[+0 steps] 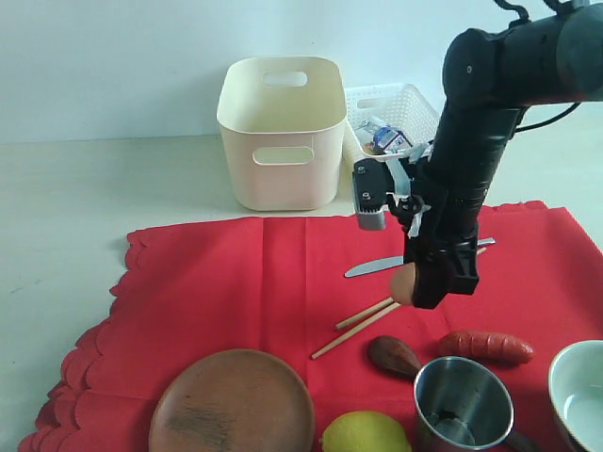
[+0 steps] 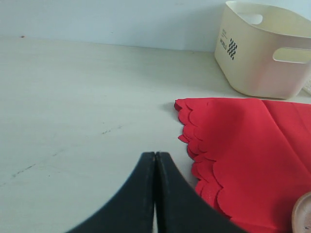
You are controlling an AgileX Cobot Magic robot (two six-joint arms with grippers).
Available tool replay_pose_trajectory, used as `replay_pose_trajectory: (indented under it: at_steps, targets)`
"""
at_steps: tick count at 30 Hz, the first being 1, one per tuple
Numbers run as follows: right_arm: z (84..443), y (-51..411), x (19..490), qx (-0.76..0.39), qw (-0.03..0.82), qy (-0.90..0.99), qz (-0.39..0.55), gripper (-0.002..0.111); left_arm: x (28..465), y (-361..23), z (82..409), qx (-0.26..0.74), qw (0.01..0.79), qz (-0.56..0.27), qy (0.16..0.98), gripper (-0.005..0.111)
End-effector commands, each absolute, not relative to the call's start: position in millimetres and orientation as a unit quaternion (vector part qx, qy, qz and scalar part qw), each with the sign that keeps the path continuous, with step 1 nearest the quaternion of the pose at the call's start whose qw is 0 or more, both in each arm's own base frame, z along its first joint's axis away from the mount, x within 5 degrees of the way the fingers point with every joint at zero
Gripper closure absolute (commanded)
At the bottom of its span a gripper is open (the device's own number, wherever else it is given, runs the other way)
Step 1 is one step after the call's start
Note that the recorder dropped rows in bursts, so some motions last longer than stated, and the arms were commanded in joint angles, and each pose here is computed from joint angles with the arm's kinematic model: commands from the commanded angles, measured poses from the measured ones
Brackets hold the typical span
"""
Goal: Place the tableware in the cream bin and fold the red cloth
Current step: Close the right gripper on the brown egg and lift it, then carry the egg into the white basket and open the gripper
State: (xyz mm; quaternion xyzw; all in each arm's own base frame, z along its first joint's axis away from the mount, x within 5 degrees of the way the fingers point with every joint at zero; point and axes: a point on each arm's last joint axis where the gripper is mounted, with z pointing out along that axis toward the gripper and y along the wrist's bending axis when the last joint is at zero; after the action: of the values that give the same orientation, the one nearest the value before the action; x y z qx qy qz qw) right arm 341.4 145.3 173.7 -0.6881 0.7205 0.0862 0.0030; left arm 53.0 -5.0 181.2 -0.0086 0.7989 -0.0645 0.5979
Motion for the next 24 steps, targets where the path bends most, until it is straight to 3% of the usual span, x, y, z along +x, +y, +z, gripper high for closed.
replay_pose_trajectory:
  at_steps: [1, 13, 24]
  targets:
    - [191, 147, 342, -0.675, 0.041, 0.733, 0.072, 0.108, 53, -5, 181, -0.01, 0.602, -0.064, 0.796, 0.107]
    - [240, 157, 398, -0.51, 0.291, 0.809, -0.003, 0.108, 53, -5, 181, -0.01, 0.602, -0.064, 0.796, 0.107]
    - [258, 103, 448, -0.276, 0.375, 0.884, 0.022, 0.108, 53, -5, 181, -0.01, 0.602, -0.064, 0.796, 0.107]
